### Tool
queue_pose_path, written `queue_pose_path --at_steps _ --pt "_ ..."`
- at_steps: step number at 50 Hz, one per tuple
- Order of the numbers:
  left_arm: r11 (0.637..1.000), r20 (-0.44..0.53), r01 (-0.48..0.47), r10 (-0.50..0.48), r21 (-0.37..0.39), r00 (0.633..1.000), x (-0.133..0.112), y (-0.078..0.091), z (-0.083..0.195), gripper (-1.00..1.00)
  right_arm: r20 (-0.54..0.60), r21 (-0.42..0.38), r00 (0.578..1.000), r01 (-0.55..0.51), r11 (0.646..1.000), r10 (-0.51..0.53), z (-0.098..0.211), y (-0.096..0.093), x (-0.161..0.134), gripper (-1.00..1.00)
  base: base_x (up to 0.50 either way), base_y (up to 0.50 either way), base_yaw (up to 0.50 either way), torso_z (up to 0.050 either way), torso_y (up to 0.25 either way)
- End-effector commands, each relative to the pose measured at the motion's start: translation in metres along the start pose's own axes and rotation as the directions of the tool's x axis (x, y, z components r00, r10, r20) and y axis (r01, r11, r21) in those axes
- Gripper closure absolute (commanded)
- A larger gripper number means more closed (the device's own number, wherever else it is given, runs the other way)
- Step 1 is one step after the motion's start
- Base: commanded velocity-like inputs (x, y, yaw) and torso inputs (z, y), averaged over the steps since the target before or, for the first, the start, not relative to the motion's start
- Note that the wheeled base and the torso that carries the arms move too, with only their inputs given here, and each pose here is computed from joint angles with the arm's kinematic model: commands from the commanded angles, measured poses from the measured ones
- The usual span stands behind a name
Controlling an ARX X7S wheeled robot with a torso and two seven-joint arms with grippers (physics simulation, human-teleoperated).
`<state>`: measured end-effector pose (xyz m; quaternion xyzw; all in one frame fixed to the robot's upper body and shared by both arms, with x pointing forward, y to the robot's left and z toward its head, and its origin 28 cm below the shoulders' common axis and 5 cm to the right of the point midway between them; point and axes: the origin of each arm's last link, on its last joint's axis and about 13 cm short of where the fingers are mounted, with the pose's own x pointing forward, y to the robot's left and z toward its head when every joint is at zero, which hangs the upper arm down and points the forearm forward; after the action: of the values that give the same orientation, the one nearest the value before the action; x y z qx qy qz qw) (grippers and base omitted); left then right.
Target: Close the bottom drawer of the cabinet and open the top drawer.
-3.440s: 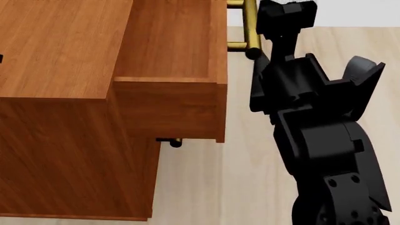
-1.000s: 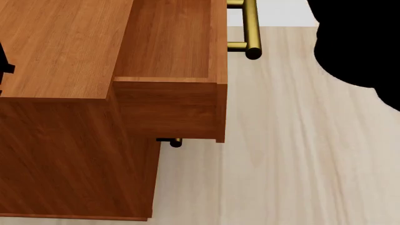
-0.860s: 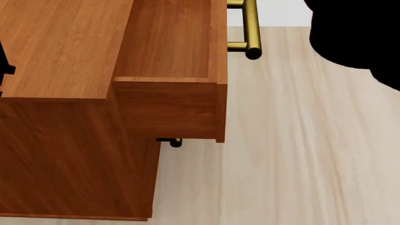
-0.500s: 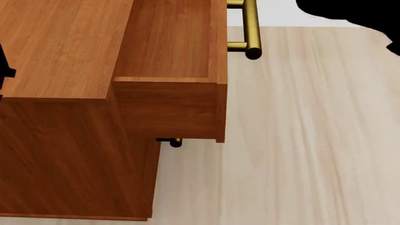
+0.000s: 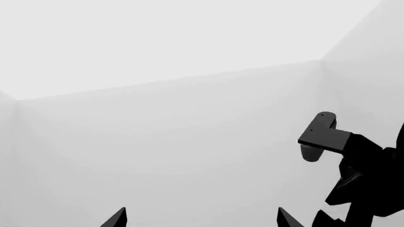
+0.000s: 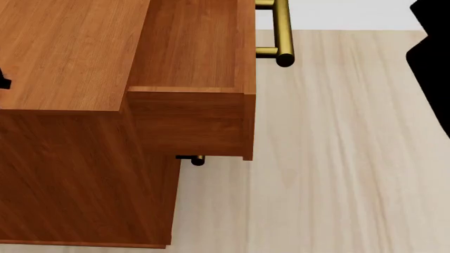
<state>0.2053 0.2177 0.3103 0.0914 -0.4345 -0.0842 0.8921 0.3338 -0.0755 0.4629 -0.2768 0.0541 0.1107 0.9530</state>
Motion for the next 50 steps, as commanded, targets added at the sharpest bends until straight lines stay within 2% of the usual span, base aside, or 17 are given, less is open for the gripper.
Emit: queue_pose_path --at_steps 1,18,50 --pt "1.000 0.000 -0.014 0.014 -0.001 1.000 -0.003 0.004 -0.001 -1.00 -0.048 -0.096 0.999 -0.007 0.995 0.002 0.015 0.001 0.004 -1.00 0.00 0.00 0.00 0.000 0.000" --pt "1.000 0.000 -0.031 0.031 -0.001 1.000 -0.006 0.006 -0.001 -1.00 -0.097 -0.192 0.994 -0.070 0.979 0.053 0.021 0.018 0.020 -1.00 0.00 0.00 0.00 0.000 0.000" --pt "0.998 -0.012 -0.056 0.056 -0.003 0.998 -0.012 0.009 -0.007 -1.00 -0.181 -0.244 0.980 -0.131 0.961 0.088 -0.002 0.038 0.043 -1.00 0.00 0.00 0.00 0.000 0.000"
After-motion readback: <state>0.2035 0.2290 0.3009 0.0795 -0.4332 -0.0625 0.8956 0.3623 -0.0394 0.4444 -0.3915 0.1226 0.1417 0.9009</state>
